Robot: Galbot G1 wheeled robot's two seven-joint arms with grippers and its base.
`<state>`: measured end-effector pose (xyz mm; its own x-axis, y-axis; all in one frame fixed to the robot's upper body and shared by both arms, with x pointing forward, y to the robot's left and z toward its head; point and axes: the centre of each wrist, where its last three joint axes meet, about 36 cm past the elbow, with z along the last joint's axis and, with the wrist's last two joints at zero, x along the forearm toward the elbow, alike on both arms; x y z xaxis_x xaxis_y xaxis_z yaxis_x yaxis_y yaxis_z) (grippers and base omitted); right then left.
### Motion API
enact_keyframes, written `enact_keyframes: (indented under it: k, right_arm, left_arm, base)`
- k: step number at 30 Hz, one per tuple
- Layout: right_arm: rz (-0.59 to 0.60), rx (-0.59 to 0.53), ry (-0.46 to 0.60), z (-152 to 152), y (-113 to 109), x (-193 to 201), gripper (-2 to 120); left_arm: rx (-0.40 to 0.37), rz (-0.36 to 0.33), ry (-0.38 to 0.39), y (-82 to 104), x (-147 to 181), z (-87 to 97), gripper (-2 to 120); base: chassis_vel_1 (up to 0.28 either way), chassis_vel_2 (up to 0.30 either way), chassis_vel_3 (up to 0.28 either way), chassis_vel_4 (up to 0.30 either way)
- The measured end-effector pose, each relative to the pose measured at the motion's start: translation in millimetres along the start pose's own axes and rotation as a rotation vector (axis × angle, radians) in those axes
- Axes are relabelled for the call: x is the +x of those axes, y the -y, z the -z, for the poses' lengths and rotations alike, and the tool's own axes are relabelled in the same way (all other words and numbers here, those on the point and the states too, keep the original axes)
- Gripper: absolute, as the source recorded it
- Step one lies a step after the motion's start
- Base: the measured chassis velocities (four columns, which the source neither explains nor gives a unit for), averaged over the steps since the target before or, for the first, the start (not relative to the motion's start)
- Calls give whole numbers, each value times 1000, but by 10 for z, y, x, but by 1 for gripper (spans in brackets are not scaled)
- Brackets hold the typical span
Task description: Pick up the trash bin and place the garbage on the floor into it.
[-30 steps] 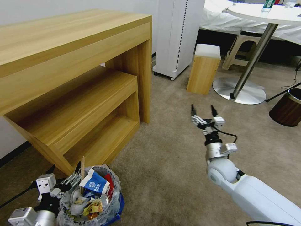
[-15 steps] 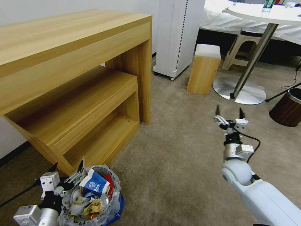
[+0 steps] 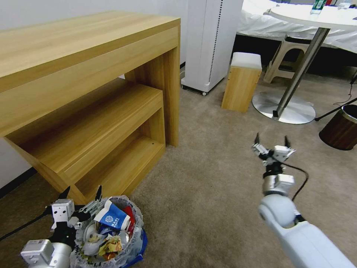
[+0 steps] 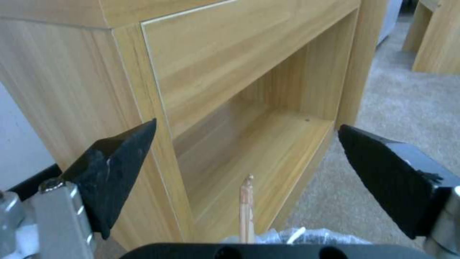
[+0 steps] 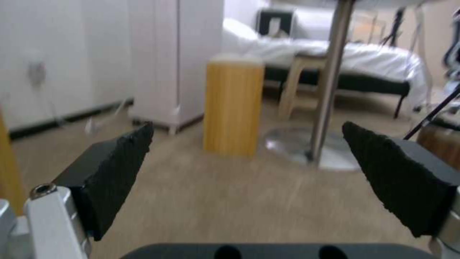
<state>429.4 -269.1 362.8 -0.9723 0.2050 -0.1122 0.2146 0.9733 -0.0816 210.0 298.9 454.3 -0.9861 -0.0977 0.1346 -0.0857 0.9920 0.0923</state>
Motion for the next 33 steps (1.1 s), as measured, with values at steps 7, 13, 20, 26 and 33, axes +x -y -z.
enact_keyframes:
  k: [7,13,20,26,33]
  right_arm:
    - [36,-9,-1,-84,-136,-70,100]
    - [43,-7,34,-21,-198,-75,100]
    - [50,-10,47,37,-212,-8,100]
    - [48,-12,59,9,-191,10,100]
    - [49,-13,59,6,-189,11,100]
  left_arm:
    - [2,15,-5,-20,-2,-12,100]
    - [5,40,-17,-30,-1,-22,100]
    - [17,63,-34,-29,-7,-70,100]
    - [28,78,-49,-38,-13,-103,100]
    - [28,78,-51,-40,-13,-105,100]
  base:
    - [0,0,0,0]
    - [0,0,0,0]
    - [0,0,0,0]
    - [0,0,0,0]
    - [0,0,0,0]
